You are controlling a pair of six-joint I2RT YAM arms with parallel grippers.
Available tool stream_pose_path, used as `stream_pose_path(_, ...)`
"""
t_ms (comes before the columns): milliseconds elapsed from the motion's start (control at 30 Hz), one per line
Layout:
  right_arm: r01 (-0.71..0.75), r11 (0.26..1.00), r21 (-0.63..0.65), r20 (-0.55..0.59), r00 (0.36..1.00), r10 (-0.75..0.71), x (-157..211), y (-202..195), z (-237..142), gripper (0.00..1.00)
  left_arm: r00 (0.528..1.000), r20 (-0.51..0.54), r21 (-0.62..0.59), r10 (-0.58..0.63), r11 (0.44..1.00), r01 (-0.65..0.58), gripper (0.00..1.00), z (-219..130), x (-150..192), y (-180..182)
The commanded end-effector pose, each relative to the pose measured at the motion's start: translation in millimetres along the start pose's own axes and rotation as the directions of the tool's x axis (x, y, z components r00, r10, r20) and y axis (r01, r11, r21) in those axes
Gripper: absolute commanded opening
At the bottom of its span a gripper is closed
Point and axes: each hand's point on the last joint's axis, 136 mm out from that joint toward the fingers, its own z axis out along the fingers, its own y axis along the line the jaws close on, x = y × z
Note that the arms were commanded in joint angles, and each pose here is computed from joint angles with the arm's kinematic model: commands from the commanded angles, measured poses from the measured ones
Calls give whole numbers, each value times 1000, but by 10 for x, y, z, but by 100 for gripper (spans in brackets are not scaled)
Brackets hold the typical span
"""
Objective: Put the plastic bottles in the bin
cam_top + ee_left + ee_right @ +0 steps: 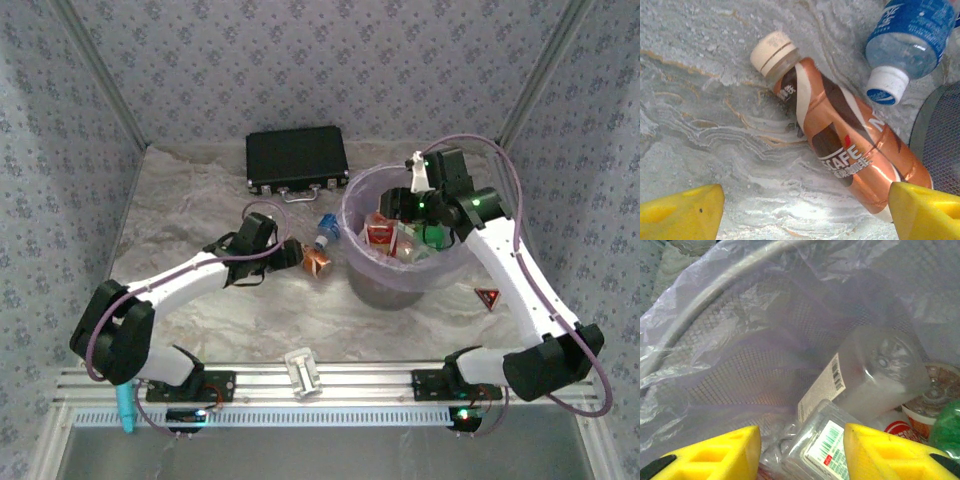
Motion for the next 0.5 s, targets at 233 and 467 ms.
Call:
stream_pose_path(233, 67, 997, -30, 26, 997, -66, -123, 200, -275, 49, 994, -17, 105, -109, 988, 110, 89, 68, 54, -201)
stream_pose_path(467, 7, 998, -57, -72, 997, -11, 294, 178, 72, 49, 976, -57, 134, -210, 967, 216, 89, 143, 160, -245)
